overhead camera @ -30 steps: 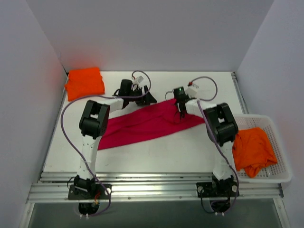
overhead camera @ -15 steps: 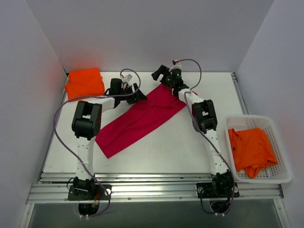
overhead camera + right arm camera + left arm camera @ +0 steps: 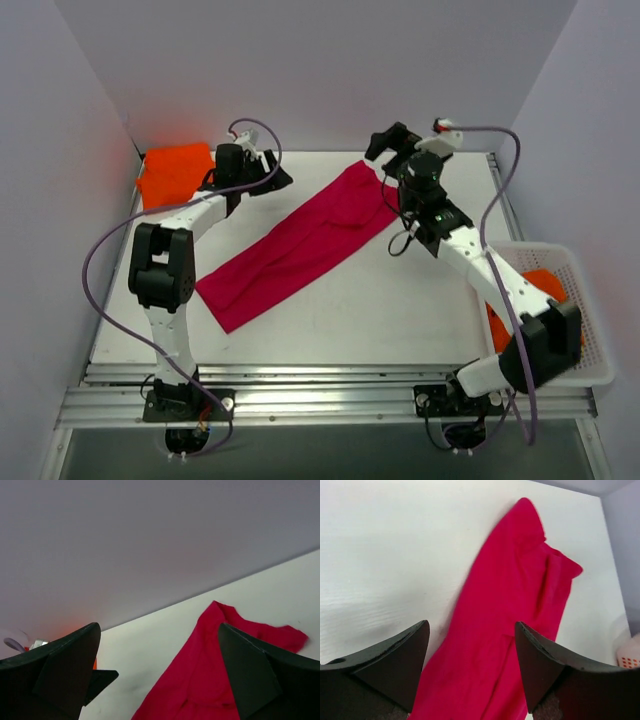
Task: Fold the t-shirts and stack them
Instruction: Fold the tshirt
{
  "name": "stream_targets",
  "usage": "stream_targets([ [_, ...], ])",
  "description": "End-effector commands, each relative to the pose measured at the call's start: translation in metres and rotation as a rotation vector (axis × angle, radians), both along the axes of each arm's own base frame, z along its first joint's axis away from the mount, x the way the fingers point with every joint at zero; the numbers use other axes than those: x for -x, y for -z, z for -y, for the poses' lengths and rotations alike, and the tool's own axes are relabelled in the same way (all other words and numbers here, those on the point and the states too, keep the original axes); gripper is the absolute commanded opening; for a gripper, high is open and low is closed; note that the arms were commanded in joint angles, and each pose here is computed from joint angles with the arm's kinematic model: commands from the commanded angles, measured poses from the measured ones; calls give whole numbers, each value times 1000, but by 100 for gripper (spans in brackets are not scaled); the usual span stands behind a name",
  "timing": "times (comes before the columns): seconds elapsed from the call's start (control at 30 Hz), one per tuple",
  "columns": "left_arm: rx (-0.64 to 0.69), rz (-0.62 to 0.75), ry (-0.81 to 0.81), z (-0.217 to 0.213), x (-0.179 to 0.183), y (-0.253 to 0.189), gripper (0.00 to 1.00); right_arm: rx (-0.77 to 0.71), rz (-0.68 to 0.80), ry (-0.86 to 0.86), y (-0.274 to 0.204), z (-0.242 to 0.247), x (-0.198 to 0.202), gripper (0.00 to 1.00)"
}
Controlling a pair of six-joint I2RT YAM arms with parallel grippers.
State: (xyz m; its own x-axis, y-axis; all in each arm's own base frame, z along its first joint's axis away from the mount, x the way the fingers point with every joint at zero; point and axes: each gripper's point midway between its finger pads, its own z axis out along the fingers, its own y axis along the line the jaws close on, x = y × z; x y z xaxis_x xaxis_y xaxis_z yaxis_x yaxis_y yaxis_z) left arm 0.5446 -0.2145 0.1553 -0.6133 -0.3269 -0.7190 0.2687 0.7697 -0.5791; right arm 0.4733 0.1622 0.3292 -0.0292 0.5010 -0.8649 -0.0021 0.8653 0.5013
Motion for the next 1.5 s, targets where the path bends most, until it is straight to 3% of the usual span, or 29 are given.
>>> stream_targets([
  [0.0, -85, -26, -88, -20, 3, -5, 78, 52, -299, 222, 99, 53, 42, 100],
  [0.1, -70, -24, -112, -24, 13, -4, 78, 26, -366, 100, 145, 21, 76, 100],
  [0.3, -89, -57, -150, -35, 36, 3, 78, 64, -471, -237, 203, -114, 174, 100],
  [0.53, -109, -53, -191, -51, 58, -14, 78, 41, -533, -380, 241, -173, 225, 100],
  [0.83, -116, -42, -222, -64, 75, -23, 78, 61, -659, -524, 311, -231, 252, 100],
  [1.17, -120, -49, -229, -76, 78, -19, 78, 76, -699, -562, 334, -249, 242, 100],
  [1.37, -106, -43, -233, -82, 77, -21, 78, 50, -734, -585, 351, -252, 238, 89],
  [1.47, -102, -39, -230, -83, 77, -22, 78, 40, -747, -599, 359, -253, 240, 75],
])
